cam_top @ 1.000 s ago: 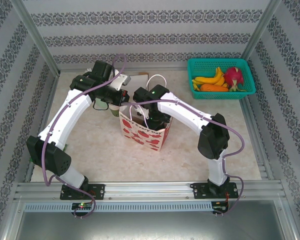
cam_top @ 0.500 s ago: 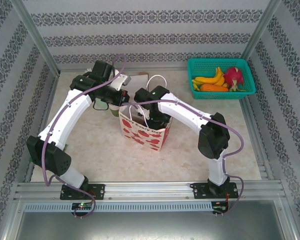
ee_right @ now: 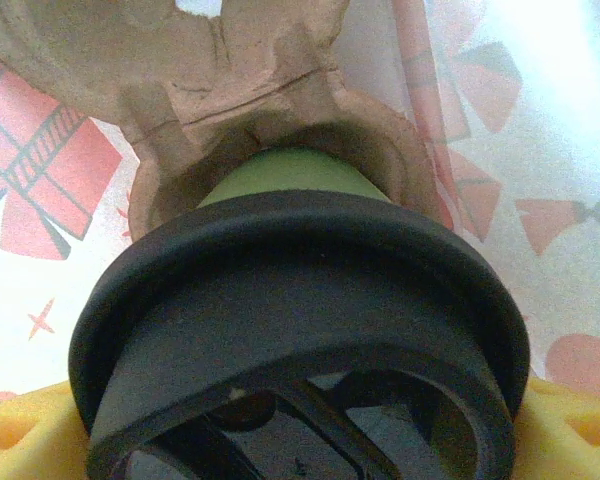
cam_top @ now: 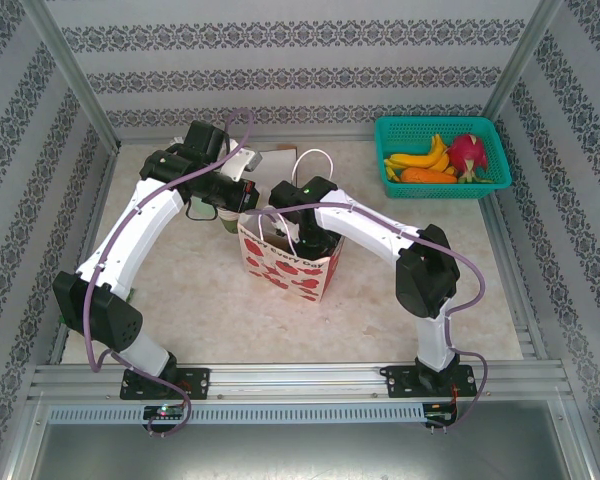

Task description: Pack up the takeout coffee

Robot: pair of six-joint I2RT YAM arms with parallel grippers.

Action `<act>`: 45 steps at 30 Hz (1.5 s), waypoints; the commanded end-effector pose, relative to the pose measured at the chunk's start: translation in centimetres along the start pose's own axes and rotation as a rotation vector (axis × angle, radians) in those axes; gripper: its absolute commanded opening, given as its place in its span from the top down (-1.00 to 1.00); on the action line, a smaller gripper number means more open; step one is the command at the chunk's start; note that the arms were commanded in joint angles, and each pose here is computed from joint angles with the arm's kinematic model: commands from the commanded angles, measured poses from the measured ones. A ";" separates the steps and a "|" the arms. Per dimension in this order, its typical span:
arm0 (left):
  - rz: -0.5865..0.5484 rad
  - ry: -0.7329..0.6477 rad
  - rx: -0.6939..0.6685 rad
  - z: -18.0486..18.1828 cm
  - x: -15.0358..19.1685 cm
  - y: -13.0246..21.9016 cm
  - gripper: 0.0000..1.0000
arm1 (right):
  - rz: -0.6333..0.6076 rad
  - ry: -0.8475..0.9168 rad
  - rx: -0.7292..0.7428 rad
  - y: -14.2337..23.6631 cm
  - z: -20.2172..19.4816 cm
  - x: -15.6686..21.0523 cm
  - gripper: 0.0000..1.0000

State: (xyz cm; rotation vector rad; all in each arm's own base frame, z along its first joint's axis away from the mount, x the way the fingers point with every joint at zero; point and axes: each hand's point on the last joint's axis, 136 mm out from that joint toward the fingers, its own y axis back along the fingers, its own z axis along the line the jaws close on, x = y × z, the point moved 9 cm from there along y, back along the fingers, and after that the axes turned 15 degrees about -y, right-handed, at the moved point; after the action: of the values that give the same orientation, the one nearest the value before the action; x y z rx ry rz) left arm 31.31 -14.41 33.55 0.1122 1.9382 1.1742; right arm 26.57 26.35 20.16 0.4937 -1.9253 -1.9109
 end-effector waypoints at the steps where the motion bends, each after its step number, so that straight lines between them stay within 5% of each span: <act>1: -0.049 -0.026 0.012 -0.2 -0.2 1.1 1.00 | 0.057 -0.019 0.015 -2.4 -0.4 -0.2 -0.09; 45: -0.038 -0.017 0.025 -0.1 -0.2 0.6 1.00 | 0.088 -0.111 -0.012 -7.3 -0.9 -1.1 -0.03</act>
State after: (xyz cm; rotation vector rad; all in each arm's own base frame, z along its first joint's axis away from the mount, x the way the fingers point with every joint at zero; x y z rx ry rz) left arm 31.28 -14.44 33.52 0.1148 1.9453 1.1655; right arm 26.90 26.18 19.21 0.4350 -1.9065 -1.9865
